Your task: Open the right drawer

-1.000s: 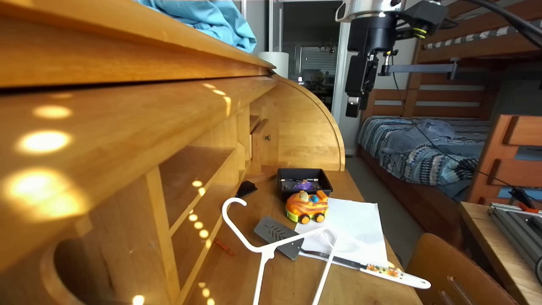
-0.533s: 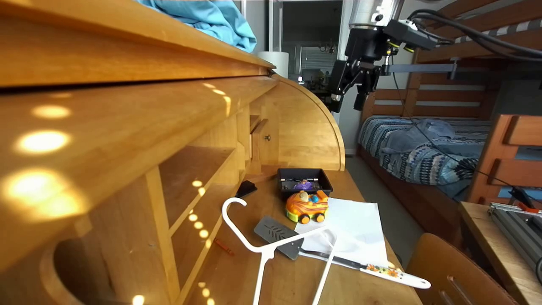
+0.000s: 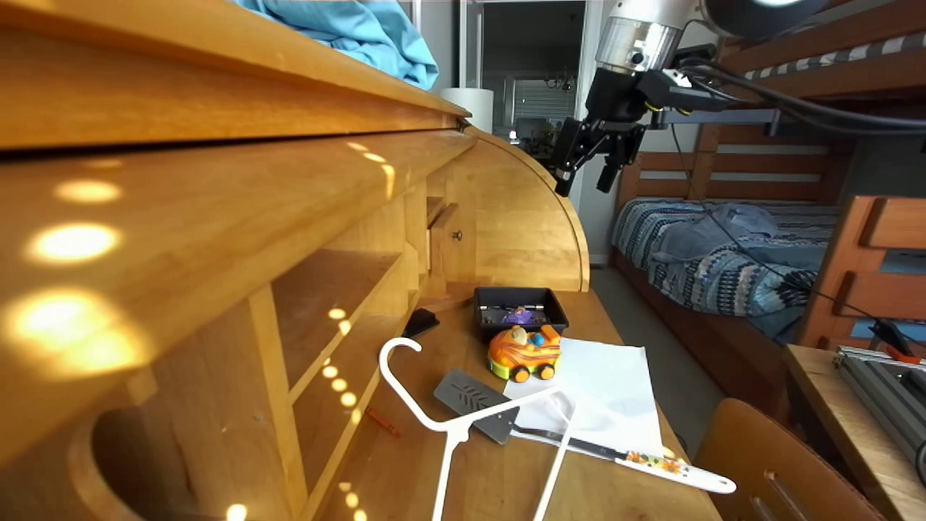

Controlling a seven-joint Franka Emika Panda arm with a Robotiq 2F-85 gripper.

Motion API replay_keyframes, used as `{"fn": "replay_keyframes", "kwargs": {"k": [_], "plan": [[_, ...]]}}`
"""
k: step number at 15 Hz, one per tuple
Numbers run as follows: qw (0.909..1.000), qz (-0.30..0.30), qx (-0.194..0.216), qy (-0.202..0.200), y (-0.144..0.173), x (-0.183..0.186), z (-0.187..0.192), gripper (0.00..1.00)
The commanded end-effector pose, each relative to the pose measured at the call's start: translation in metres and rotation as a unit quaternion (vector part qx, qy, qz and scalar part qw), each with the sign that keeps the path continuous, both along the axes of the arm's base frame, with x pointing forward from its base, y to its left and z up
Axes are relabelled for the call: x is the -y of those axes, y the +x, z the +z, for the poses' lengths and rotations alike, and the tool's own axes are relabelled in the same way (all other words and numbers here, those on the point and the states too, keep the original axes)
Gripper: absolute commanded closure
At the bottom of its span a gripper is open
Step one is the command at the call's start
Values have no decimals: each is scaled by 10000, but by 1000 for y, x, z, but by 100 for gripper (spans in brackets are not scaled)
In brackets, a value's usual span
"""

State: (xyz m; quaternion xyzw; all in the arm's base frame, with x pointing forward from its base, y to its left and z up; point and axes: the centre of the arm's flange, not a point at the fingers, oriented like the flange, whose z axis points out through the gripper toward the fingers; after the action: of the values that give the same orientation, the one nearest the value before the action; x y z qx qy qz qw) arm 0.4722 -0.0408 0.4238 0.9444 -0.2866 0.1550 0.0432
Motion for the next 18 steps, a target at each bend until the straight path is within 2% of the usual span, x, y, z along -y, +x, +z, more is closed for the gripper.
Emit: {"fn": "replay_keyframes", "kwargs": {"k": [1, 2, 3, 7, 9, 12, 17, 18], "plan": [[9956, 89, -94, -924, 11, 17, -6, 0], [9943, 299, -213, -1001, 16, 18, -5, 0], [9972, 134, -95, -725, 2, 17, -5, 0], [9960, 239, -160, -845, 8, 18, -7, 0], [9926, 612, -220, -1030, 29, 20, -7, 0], [9796, 1477, -298, -1330, 70, 11, 6, 0], [9497, 2561, -585, -1705, 131, -9, 24, 0], [9622, 2254, -390, -1480, 96, -11, 16, 0]]}}
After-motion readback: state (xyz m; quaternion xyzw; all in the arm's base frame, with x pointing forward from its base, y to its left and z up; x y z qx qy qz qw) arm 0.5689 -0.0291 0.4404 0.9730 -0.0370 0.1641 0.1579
